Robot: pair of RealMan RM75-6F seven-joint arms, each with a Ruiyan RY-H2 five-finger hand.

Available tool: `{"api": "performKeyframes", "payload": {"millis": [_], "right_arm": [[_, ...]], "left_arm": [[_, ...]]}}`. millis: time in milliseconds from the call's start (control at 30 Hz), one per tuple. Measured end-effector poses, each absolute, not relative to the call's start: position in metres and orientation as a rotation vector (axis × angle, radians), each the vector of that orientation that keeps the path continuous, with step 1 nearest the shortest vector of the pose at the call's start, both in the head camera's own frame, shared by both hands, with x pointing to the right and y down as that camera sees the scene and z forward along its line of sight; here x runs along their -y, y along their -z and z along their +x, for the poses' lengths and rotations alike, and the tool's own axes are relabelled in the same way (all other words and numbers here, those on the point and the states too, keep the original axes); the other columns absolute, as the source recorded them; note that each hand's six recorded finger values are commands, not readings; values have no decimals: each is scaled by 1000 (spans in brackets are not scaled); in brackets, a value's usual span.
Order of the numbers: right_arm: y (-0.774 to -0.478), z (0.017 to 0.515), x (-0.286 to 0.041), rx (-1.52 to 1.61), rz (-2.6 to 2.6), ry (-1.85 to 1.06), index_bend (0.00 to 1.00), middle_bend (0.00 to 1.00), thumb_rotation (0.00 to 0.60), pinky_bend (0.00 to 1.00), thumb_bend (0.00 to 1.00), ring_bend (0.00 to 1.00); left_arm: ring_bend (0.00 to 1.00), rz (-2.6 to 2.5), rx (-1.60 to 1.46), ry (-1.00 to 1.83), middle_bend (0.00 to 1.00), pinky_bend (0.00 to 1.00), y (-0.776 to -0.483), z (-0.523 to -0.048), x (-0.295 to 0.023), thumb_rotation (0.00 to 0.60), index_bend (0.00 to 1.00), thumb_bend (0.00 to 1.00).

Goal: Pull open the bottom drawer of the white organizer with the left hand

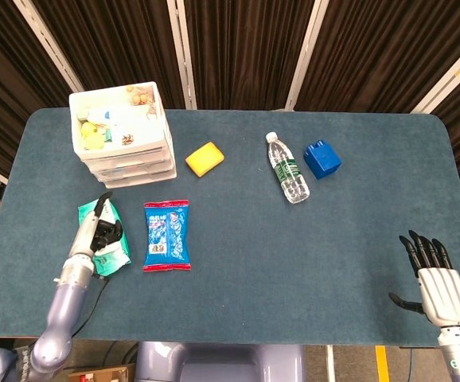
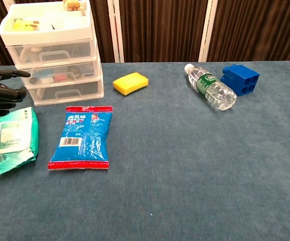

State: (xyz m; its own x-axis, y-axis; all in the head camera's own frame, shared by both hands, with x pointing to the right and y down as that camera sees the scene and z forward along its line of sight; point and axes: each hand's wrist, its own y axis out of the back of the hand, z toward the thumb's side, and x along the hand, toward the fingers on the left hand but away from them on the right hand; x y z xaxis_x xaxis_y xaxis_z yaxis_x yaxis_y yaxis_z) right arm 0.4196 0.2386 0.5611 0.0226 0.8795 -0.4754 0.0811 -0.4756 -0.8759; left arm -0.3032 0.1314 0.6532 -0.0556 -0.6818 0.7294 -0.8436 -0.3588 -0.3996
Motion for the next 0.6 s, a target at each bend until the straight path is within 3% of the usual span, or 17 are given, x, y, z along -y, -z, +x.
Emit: {"api": "performKeyframes", "payload": {"millis": [600], "right_arm": [[-560,418,-239,1008,-1669,-1512,0,0,600,0,102,0]], "left_arm": [[913,1885,1733,-1316,976,915,-681,-291,-103,600,40,656]]}}
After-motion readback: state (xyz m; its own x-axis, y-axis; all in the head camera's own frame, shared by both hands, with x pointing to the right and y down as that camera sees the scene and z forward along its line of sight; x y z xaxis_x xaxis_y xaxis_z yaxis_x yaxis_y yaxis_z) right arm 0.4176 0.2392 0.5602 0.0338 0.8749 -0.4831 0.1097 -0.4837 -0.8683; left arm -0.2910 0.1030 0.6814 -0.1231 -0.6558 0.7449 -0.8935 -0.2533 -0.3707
